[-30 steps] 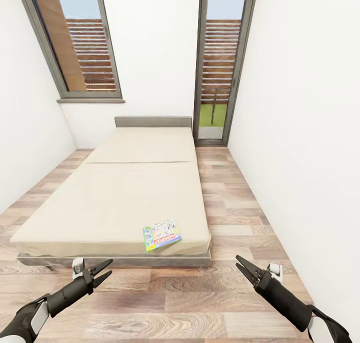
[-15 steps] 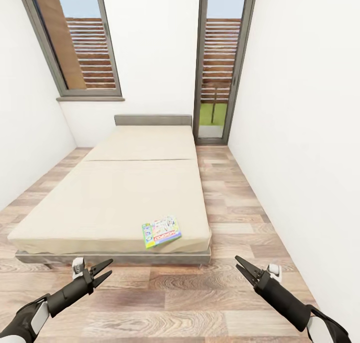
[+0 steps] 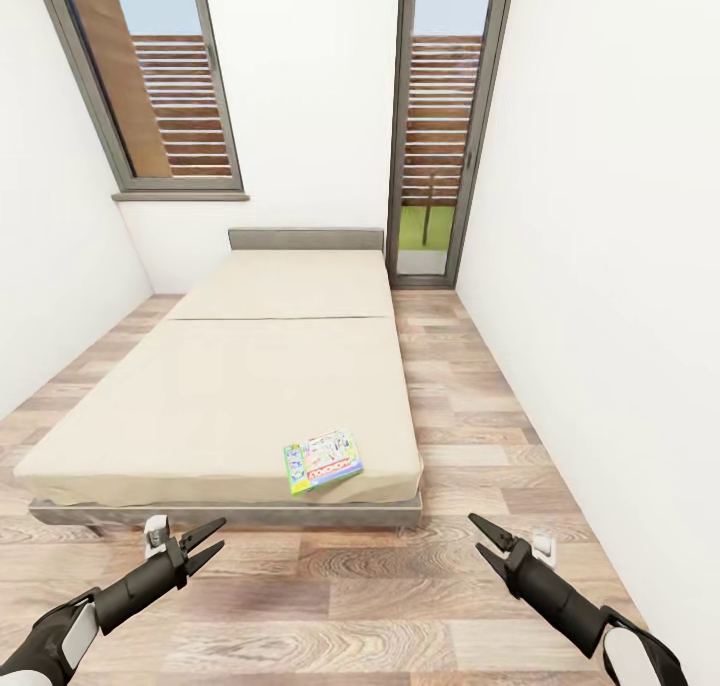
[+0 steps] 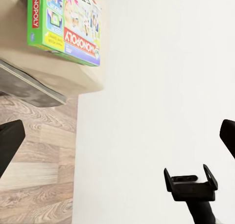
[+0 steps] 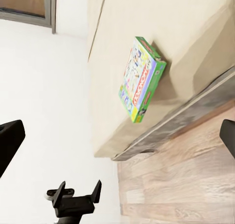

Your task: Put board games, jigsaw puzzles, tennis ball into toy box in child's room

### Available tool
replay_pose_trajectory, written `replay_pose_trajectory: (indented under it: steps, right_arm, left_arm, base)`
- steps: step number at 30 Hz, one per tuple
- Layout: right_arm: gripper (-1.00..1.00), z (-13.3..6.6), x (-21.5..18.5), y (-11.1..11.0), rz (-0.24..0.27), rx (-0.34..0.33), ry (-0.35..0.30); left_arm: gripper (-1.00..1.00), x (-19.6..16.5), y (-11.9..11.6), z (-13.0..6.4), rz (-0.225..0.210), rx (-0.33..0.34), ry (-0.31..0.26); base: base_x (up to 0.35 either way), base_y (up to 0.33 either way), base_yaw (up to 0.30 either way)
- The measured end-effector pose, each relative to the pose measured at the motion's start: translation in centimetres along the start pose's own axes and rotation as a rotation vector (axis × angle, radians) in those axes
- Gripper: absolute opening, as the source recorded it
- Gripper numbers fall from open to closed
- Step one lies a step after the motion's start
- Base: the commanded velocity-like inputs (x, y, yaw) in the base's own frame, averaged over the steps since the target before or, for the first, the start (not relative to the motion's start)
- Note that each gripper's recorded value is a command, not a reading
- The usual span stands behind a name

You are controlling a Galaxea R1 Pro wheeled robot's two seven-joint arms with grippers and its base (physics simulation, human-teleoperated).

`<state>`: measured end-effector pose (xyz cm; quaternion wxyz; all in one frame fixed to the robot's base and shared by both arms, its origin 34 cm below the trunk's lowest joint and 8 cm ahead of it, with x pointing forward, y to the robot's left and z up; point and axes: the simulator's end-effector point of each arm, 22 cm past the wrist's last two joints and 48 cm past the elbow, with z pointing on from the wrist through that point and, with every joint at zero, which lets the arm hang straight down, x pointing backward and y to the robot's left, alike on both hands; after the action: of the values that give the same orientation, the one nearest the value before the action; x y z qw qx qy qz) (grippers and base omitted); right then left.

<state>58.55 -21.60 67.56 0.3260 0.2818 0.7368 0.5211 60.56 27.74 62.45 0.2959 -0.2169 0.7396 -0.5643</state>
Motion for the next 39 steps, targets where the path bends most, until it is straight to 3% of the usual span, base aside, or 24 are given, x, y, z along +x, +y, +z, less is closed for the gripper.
replay_pose_trajectory:
  steps: [10, 39]
  right_arm:
    - [1.00, 0.07, -0.25, -0.19, 0.034, -0.006, -0.014]
    - [1.00, 0.10, -0.29, -0.08, 0.041, -0.013, -0.018]
  left_arm:
    - [1.00, 0.09, -0.05, 0.11, -0.002, 0.002, 0.001]
    - [1.00, 0.13, -0.04, 0.11, -0.001, 0.002, 0.001]
  base:
    - [0.000, 0.000, 0.000]
    - [0.013, -0.072, 0.000]
